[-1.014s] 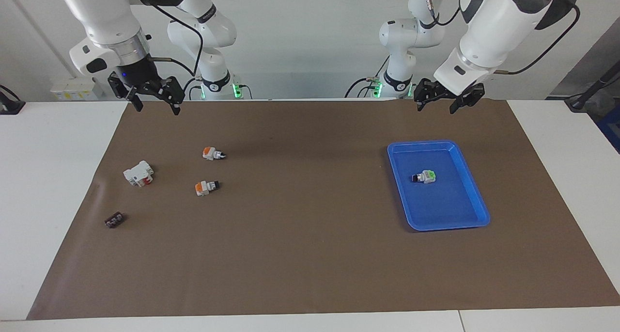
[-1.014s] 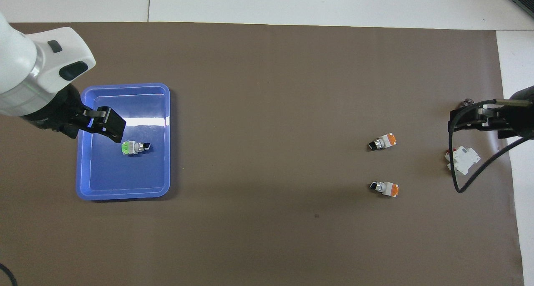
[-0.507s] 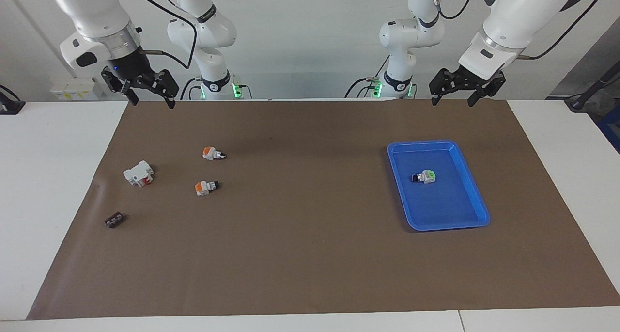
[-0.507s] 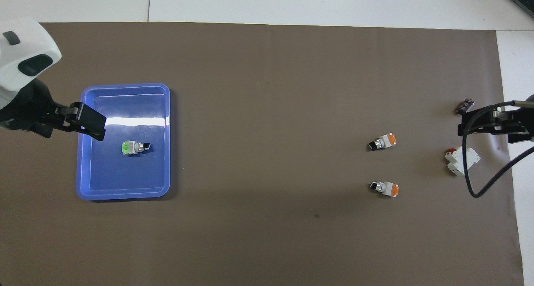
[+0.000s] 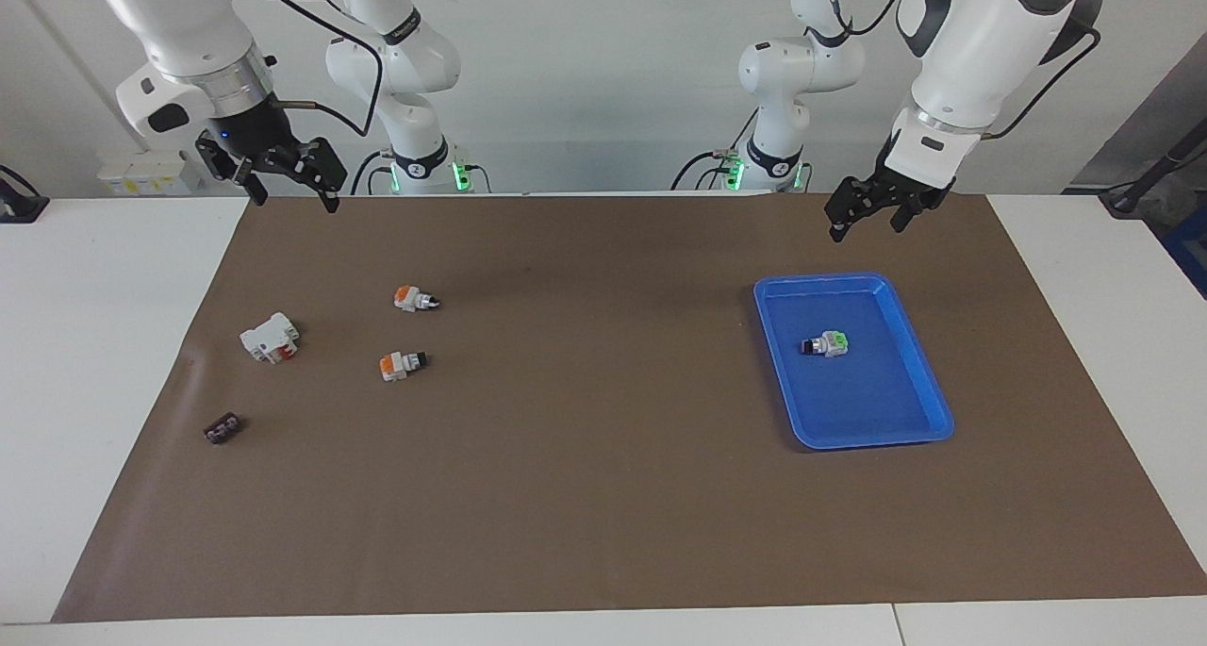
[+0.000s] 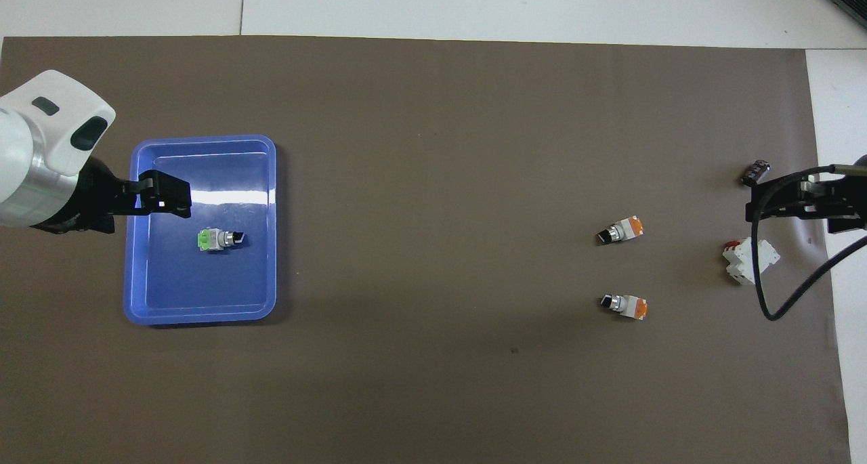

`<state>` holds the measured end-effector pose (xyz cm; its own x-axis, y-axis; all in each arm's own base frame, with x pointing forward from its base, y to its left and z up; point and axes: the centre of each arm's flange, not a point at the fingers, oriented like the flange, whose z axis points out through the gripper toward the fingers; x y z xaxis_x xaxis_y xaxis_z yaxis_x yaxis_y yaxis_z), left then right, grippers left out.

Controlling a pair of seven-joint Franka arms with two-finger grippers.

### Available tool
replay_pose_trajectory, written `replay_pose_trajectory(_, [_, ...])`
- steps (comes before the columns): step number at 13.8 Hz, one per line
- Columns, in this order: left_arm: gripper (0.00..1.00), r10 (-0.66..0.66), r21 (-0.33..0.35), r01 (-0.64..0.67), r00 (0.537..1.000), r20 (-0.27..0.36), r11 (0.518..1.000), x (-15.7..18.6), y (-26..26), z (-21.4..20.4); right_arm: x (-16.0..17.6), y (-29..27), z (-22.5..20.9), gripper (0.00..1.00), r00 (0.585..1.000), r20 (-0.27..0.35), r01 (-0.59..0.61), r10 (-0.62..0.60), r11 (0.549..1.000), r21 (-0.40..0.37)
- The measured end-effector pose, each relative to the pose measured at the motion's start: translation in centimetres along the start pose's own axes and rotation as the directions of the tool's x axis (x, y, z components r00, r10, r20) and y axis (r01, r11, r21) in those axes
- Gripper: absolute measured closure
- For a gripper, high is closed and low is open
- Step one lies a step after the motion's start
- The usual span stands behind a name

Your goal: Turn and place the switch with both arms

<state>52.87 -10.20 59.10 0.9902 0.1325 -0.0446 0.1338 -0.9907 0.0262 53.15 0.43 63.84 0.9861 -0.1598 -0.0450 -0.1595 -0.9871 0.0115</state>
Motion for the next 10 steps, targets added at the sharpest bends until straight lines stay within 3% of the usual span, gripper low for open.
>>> replay_pose_trajectory(10, [0.00, 0.085, 0.007, -0.085, 0.996, -0.013, 0.996, -1.0, -0.2, 1.3, 0.0, 0.0, 0.0, 0.00, 1.000, 0.000, 0.000, 0.000, 1.000, 0.000])
